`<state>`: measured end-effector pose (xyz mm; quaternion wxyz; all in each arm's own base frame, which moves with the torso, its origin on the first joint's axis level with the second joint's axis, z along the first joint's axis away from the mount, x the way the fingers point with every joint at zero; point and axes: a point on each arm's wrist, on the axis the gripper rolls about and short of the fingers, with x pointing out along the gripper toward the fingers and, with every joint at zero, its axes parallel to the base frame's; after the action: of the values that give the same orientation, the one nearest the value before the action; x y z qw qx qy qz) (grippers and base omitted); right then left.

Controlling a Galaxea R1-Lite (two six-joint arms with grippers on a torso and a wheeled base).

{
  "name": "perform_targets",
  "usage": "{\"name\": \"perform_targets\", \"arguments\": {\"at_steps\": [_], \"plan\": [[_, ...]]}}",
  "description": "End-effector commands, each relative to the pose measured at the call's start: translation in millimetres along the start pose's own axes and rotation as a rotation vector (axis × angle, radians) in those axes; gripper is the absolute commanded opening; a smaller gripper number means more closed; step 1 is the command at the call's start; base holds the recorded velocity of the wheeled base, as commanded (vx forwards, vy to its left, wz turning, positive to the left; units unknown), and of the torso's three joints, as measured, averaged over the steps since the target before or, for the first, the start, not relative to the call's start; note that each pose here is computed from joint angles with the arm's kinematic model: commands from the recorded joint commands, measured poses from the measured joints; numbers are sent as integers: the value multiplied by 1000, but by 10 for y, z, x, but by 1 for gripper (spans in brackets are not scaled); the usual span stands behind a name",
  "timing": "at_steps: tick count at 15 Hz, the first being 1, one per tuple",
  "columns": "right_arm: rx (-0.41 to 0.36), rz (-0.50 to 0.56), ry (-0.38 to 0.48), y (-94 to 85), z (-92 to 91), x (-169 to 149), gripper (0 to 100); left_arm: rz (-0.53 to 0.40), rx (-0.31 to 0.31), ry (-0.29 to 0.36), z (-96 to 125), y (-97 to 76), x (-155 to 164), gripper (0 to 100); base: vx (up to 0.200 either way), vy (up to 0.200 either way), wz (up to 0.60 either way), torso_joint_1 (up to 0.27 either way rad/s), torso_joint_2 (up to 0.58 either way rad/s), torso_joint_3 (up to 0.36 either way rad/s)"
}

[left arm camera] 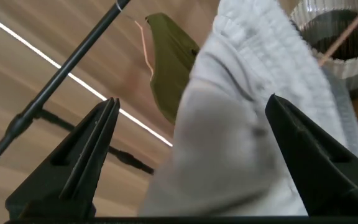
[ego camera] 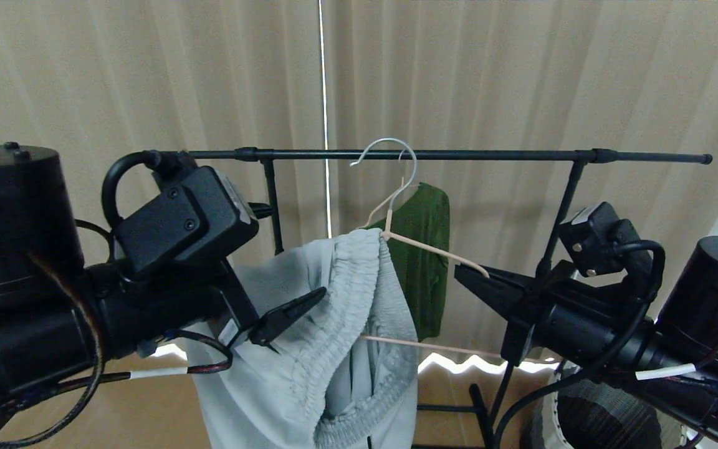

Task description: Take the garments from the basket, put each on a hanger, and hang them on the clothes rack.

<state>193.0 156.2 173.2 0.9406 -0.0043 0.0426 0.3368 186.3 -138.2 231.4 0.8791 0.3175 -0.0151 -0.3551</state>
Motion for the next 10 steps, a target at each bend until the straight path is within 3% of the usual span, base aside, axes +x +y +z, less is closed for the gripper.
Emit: {"name": "perform_targets", "arguments": {"at_steps": [1,8,9,10], "plan": [[-4,28,2,20,-6,-6,0,-13,2,45,-82,6,183,100,0,0,0,0,0,0],[-7,103,-29,96,27,-37,0,-12,1,52,-141,31,196,100,0,0,0,0,0,0],[-8,119,-53,100,45,-34,0,-11,-1,50,-141,32,201,0,0,0,0,0,0,0],[-8,127,-62,101,50,-38,0,-11,-1,50,-141,32,201,0,0,0,0,0,0,0]]}}
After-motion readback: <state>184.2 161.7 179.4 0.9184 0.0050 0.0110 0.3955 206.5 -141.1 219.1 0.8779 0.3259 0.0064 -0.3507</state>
